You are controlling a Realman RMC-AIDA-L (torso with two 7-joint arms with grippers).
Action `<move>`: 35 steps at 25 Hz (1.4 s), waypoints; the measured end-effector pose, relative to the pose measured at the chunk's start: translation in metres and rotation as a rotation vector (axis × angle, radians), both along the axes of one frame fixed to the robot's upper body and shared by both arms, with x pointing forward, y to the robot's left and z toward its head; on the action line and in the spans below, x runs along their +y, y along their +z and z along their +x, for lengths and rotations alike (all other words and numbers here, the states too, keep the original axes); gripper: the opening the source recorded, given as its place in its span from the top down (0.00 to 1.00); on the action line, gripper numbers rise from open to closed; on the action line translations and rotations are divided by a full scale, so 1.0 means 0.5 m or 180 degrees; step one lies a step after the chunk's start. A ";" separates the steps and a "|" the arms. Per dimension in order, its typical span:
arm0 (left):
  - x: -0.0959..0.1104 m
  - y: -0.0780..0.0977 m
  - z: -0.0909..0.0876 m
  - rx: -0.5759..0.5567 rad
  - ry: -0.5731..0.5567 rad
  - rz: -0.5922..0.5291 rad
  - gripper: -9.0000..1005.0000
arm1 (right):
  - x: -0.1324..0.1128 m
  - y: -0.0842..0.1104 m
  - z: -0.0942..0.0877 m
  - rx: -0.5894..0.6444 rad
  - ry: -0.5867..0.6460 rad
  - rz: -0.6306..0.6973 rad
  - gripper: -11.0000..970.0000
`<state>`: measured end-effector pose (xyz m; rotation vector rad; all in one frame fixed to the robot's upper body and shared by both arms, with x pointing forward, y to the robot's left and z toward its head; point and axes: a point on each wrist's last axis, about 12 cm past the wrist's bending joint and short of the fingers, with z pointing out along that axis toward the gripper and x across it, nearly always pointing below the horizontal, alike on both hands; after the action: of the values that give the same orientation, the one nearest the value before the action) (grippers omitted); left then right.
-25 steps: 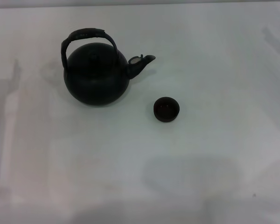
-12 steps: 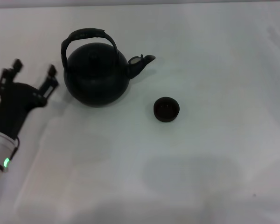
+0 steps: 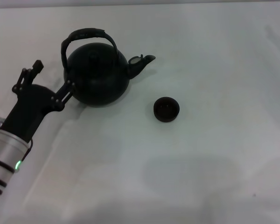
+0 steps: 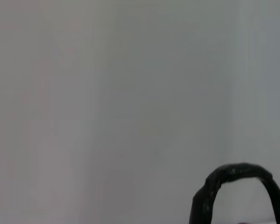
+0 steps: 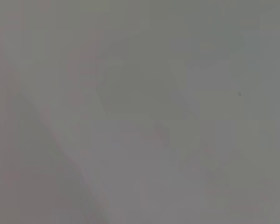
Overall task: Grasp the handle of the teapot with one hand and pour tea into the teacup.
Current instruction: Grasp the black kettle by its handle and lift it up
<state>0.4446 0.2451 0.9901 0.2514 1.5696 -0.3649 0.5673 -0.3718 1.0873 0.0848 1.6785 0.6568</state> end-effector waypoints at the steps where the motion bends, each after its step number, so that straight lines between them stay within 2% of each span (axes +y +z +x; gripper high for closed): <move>1: -0.002 0.003 0.006 -0.0019 -0.0016 0.0004 0.12 | 0.000 0.000 0.000 0.0001 0.0003 -0.0001 0.10; 7: -0.005 0.012 0.029 -0.0077 -0.0030 0.0002 0.12 | 0.004 0.000 0.001 0.0003 0.0034 -0.0009 0.10; 13: 0.000 0.013 0.049 -0.0014 0.0109 -0.0026 0.12 | 0.006 0.000 0.001 -0.0002 0.0049 -0.0005 0.10; 22: -0.010 0.013 0.074 0.0068 0.0048 0.0047 0.12 | 0.008 0.001 0.001 -0.0014 0.0065 -0.0001 0.10; 35: -0.016 0.010 0.086 0.0154 0.0017 0.0111 0.16 | 0.008 0.006 0.004 -0.0030 0.0070 0.0004 0.10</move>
<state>0.4877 0.2373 0.9949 0.2670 1.6249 -0.3420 0.5692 -0.3679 1.0903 0.0642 1.6720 0.6737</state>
